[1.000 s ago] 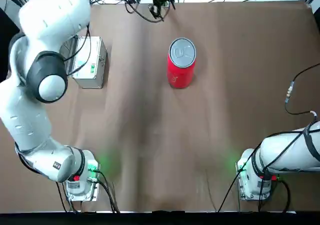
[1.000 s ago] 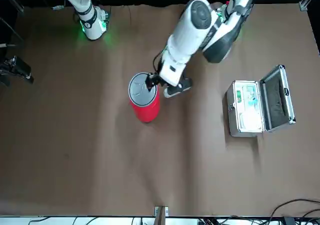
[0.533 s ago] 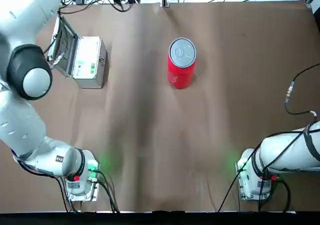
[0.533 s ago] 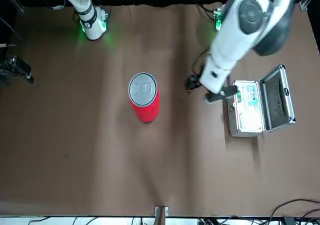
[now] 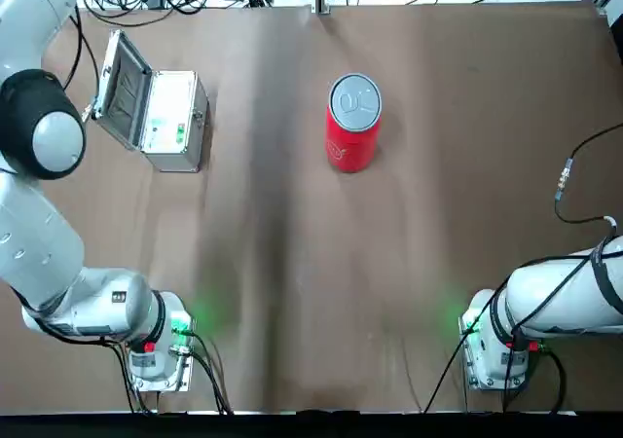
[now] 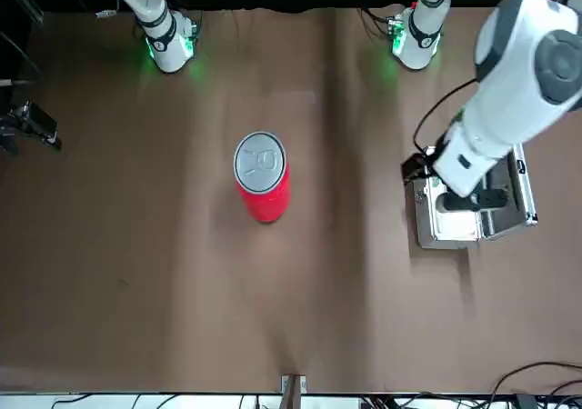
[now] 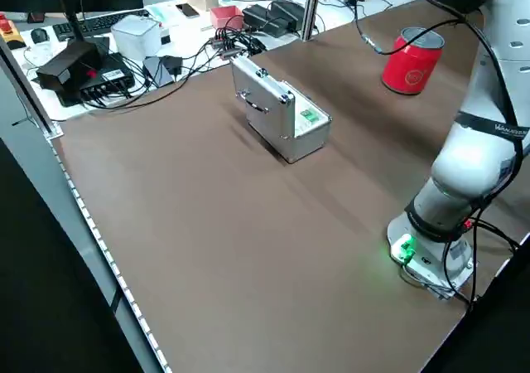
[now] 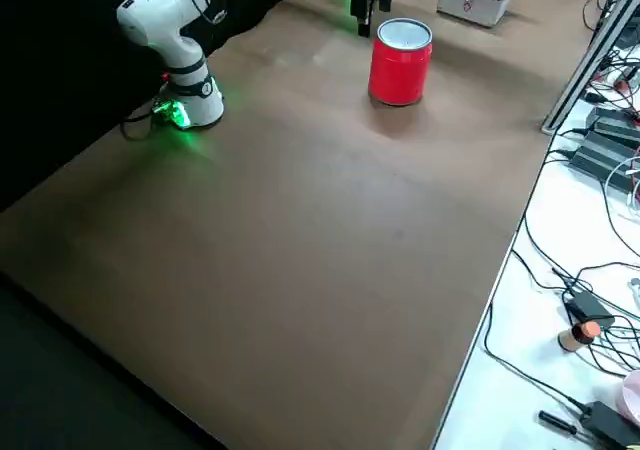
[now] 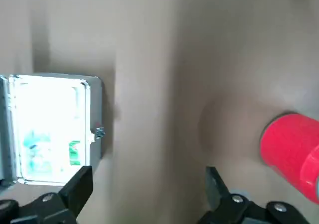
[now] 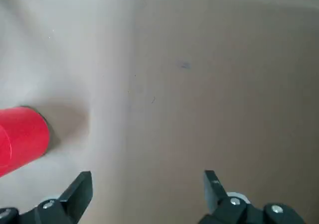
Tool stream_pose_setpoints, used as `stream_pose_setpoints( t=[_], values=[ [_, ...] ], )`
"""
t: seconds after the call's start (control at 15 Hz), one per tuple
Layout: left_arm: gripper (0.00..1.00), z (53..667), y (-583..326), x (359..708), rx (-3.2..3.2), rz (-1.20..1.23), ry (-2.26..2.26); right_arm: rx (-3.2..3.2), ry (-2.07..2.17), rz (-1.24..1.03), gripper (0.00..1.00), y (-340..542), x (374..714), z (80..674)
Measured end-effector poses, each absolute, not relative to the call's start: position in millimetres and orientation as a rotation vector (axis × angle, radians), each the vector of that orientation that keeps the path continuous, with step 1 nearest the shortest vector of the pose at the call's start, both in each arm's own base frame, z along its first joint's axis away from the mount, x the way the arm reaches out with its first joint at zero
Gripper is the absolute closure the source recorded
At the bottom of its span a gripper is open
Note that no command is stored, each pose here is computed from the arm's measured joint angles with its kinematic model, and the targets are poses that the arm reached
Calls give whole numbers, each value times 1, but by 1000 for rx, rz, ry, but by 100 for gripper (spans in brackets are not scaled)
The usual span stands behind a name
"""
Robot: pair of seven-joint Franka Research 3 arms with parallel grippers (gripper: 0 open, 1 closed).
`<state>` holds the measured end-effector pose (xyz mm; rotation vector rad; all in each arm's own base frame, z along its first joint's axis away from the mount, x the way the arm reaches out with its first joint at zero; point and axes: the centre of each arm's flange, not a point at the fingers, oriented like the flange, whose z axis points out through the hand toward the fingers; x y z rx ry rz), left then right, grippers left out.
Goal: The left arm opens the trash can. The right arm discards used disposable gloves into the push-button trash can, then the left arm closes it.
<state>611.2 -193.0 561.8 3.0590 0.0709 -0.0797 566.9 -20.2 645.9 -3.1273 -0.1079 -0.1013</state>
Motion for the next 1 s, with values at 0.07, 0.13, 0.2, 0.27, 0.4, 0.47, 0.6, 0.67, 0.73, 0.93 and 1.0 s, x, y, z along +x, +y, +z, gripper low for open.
stream_pose_setpoints(
  t=[0.07, 0.13, 0.2, 0.27, 0.4, 0.47, 0.6, 0.67, 0.73, 0.93, 1.0],
  values=[
    [0, 562, -182, 614, 3058, -77, 69, -3127, -108, -100, 1, -20, 567, 646],
    [0, 564, -174, 616, 3058, -72, 66, -3127, -108, -97, 1, -20, 567, 646],
    [0, 570, -163, 617, 3057, -55, 69, -3127, -108, -93, 1, -20, 566, 645],
    [0, 575, -160, 616, 3057, -41, 59, -3127, -109, -93, 1, -20, 566, 645],
    [0, 588, -148, 612, 3061, -15, 19, -3127, -109, -91, 1, -20, 566, 645],
    [0, 593, -140, 611, 3063, -3, 9, -3127, -109, -91, 1, -20, 566, 645],
    [0, 600, -127, 608, 3068, 14, 11, -3127, -109, -89, 1, -20, 566, 645],
    [0, 600, -125, 606, 3070, 26, 10, -3127, -109, -89, 1, -20, 566, 644],
    [0, 599, -126, 605, 3071, 39, 9, -3127, -109, -88, 1, -20, 566, 644],
    [0, 596, -127, 601, 3076, 51, -14, -3127, -109, -88, 1, -20, 566, 644],
    [0, 596, -126, 601, 3078, 50, -29, -3127, -109, -88, 1, -20, 566, 644]
  ],
)
